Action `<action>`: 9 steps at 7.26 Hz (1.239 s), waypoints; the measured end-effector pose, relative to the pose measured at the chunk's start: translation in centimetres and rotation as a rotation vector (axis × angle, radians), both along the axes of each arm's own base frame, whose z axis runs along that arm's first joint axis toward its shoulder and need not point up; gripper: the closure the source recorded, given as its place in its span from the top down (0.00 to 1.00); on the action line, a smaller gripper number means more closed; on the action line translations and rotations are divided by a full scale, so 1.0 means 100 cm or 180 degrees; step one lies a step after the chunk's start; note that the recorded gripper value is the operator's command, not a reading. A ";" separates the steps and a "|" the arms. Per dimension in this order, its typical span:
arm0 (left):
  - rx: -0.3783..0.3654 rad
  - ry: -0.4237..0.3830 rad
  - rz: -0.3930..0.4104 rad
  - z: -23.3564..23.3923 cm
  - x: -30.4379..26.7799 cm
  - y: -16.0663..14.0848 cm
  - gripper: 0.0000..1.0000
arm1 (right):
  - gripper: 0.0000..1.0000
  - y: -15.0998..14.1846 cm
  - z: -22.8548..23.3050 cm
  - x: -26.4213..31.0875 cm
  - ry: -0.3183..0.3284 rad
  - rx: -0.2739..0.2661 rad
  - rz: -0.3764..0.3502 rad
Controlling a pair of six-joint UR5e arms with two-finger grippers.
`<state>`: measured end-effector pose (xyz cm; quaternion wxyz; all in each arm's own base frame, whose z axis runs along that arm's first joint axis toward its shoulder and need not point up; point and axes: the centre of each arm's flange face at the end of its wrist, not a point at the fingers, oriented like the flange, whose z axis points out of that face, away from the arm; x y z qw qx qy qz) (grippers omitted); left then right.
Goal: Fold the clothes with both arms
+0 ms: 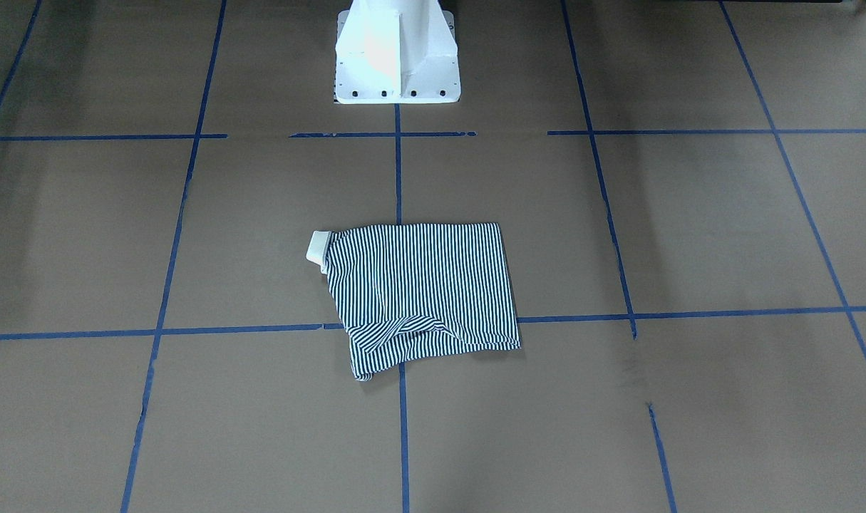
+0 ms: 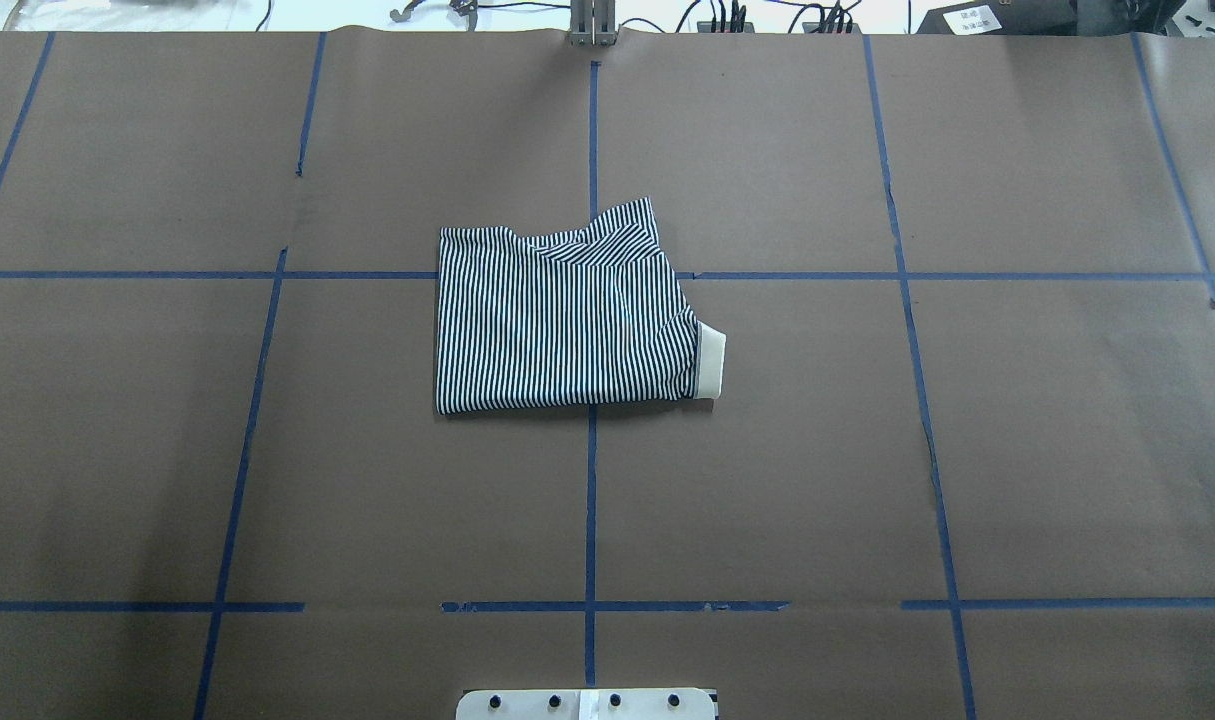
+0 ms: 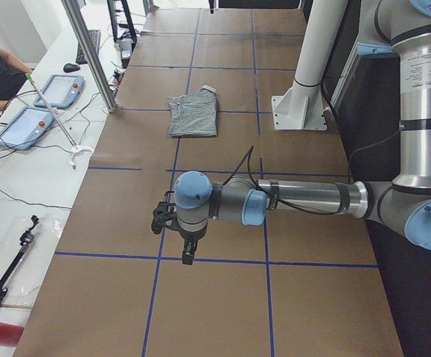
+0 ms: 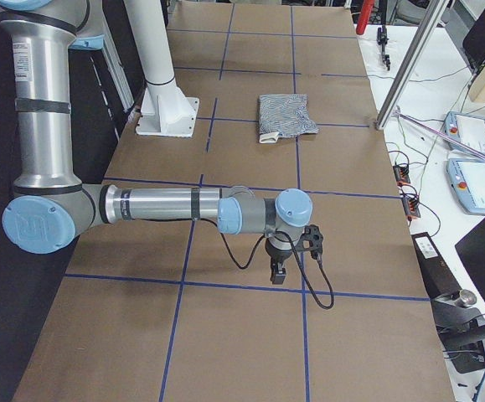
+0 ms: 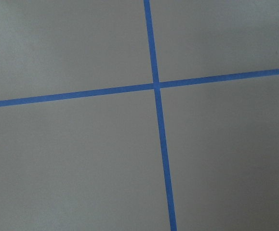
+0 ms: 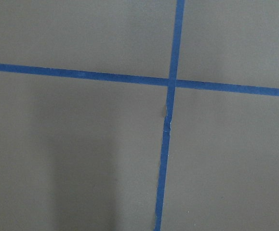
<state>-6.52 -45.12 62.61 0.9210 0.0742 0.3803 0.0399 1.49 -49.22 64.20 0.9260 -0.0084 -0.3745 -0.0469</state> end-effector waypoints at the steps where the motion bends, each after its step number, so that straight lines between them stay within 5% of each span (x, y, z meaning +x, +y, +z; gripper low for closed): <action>1: 0.0035 0.0000 0.0000 -0.005 0.000 -0.001 1.00 | 1.00 -0.001 0.001 0.000 -0.0003 0.0004 0.0002; 9: 0.0133 0.0000 0.0009 -0.013 0.001 -0.007 1.00 | 1.00 0.000 0.005 0.000 -0.0022 0.0106 0.0013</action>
